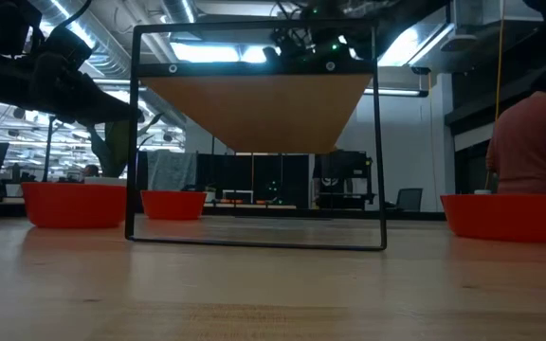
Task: Pick & Place Mini bowls
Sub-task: Stack the right white patterned bowl on top of the white patterned bowl on the shelf
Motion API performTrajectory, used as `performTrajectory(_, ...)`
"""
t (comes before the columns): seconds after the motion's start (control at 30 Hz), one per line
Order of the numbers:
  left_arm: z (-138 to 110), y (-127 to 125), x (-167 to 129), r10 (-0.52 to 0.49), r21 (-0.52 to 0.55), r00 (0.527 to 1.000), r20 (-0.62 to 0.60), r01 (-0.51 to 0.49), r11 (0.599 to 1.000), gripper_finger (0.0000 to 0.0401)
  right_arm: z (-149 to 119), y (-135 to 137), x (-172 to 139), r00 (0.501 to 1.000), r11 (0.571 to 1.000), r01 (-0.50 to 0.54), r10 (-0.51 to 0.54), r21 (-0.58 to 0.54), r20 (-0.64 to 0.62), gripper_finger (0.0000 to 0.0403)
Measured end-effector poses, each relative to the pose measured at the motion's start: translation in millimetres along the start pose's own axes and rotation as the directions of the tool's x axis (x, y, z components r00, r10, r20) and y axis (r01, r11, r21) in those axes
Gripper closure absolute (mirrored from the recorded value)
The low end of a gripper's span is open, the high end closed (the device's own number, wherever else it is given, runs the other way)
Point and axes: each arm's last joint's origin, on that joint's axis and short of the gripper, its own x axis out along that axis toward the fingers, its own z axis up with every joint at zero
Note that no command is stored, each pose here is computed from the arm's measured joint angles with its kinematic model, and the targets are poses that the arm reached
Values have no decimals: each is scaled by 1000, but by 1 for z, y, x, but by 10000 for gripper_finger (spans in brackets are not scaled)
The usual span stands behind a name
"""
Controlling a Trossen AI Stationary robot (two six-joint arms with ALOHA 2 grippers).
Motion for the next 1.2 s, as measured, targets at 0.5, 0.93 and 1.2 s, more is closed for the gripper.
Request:
performTrajectory(0.5, 0, 0, 0, 0, 0, 1000, 0, 0, 1000, 397, -13, 0, 4, 996, 1000, -17, 18, 8, -83, 403)
performTrajectory(0.93, 0, 0, 0, 0, 0, 1000, 0, 0, 1000, 397, -12, 0, 4, 997, 1000, -2, 1, -12, -83, 403)
performTrajectory(1.2, 0, 0, 0, 0, 0, 1000, 0, 0, 1000, 397, -11, -3, 4, 989, 993, 114, -114, -15, -91, 403)
